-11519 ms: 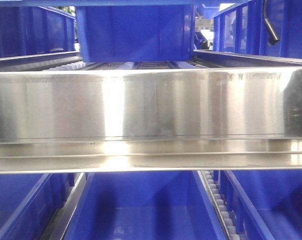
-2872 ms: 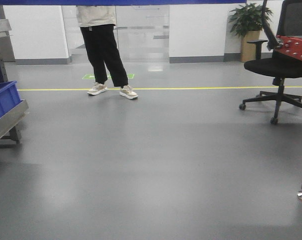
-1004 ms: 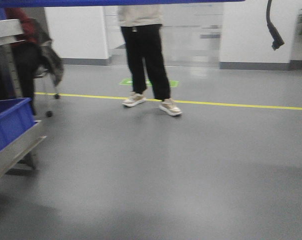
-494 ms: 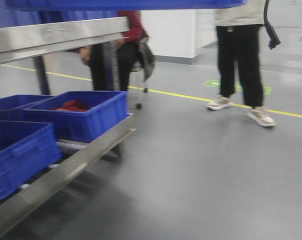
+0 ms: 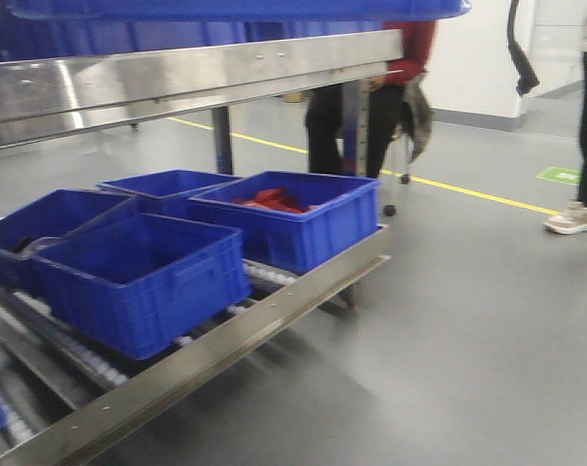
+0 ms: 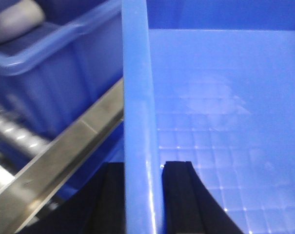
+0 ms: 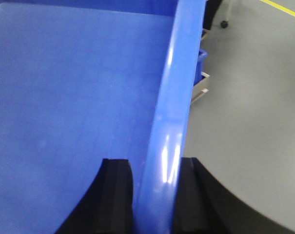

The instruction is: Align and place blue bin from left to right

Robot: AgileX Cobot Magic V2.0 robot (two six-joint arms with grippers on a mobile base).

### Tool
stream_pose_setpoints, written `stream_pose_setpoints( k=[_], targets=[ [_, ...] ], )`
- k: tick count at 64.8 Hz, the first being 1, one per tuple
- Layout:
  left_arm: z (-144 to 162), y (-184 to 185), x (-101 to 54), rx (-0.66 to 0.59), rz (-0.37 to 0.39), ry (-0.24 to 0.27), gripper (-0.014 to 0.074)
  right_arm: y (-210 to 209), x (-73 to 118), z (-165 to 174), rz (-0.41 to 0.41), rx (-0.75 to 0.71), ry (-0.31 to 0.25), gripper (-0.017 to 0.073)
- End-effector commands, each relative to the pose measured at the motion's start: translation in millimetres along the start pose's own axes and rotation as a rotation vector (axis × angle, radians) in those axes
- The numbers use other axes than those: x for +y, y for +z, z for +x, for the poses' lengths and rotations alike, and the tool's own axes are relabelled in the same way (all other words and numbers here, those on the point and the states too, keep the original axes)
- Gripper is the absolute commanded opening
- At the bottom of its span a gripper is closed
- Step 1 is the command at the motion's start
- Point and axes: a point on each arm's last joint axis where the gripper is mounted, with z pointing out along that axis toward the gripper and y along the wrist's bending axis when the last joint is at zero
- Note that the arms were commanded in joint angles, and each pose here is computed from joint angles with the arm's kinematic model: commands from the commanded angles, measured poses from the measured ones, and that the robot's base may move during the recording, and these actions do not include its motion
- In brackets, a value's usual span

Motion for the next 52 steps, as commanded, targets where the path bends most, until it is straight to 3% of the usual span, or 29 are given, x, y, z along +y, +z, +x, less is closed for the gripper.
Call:
stream_pose_setpoints(
  k=[1,52],
  targets=[
    [-22.7,-16.6,-4.3,-0.203,0.044,-0.02,-0.0111,-19.6,7.1,-12.9,-0.071,-0.116,-0.009,-0.0151],
    [-22.7,-16.6,-4.3,-0.203,0.044,-0.02,-0.0111,-19.6,7.1,-12.9,-0.071,-0.116,-0.009,-0.0151]
  ],
)
